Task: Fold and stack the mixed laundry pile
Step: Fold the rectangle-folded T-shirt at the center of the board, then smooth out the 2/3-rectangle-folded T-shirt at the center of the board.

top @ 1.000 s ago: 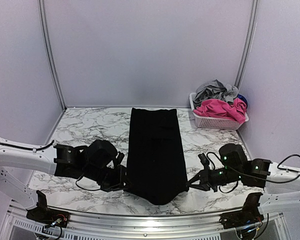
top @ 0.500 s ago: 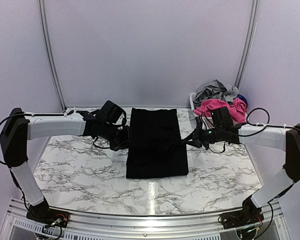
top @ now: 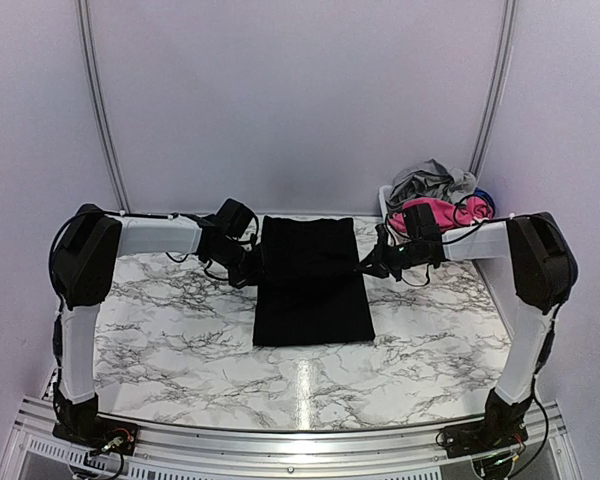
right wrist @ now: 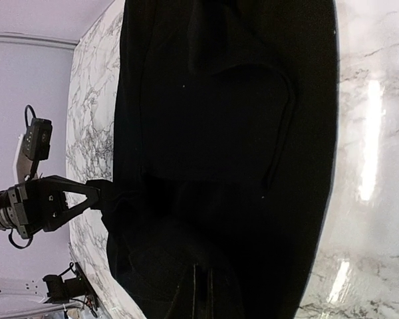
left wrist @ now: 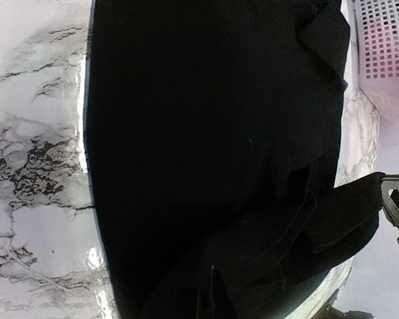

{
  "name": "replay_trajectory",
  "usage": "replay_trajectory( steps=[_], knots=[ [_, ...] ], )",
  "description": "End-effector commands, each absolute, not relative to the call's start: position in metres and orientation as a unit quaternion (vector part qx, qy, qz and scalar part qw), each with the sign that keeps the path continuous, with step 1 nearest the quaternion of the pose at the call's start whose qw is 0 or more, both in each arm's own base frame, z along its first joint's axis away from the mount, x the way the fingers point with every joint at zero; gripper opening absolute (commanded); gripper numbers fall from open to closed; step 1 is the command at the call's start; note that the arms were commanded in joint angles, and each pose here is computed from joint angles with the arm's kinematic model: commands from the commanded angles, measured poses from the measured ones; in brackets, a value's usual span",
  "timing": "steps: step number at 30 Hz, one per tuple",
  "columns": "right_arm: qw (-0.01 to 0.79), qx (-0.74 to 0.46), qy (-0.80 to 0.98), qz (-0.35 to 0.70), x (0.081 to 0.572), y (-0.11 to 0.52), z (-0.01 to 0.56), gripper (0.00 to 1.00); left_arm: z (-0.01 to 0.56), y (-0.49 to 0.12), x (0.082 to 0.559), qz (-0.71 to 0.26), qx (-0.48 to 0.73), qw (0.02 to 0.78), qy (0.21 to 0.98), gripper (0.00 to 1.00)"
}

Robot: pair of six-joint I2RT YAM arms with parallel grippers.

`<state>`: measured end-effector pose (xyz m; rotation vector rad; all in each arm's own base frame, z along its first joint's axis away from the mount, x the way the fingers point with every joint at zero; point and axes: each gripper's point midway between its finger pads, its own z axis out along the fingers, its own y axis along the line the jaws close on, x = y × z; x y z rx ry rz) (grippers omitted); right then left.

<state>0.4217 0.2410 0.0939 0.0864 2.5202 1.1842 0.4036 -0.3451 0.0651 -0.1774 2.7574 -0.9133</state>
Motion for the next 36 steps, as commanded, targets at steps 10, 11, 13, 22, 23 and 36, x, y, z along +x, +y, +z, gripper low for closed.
replay_trajectory(
  steps=[10, 11, 13, 22, 23, 36],
  knots=[
    [0.221, 0.015, 0.886, 0.408, 0.458, 0.219, 0.11, 0.4, 0.09, -0.315, 0.444, -0.297, -0.058, 0.176, 0.937, 0.5],
    [0.233, 0.008, 0.886, 0.4, 0.458, 0.215, 0.119, 0.45, 0.097, -0.309, 0.442, -0.29, -0.052, 0.188, 0.937, 0.57],
    [0.251, -0.011, 0.887, 0.388, 0.452, 0.21, 0.136, 0.48, 0.11, -0.303, 0.432, -0.286, -0.034, 0.205, 0.935, 0.66],
    [0.179, -0.103, 0.87, 0.447, 0.382, 0.274, 0.125, 0.34, 0.106, -0.346, 0.378, -0.341, 0.059, 0.172, 0.922, 0.57],
    [0.169, -0.107, 0.868, 0.454, 0.378, 0.281, 0.121, 0.32, 0.103, -0.356, 0.376, -0.347, 0.068, 0.165, 0.921, 0.52],
    [0.116, -0.079, 0.882, 0.451, 0.412, 0.28, 0.043, 0.22, 0.041, -0.359, 0.467, -0.346, -0.001, 0.174, 0.922, 0.38]
  ],
)
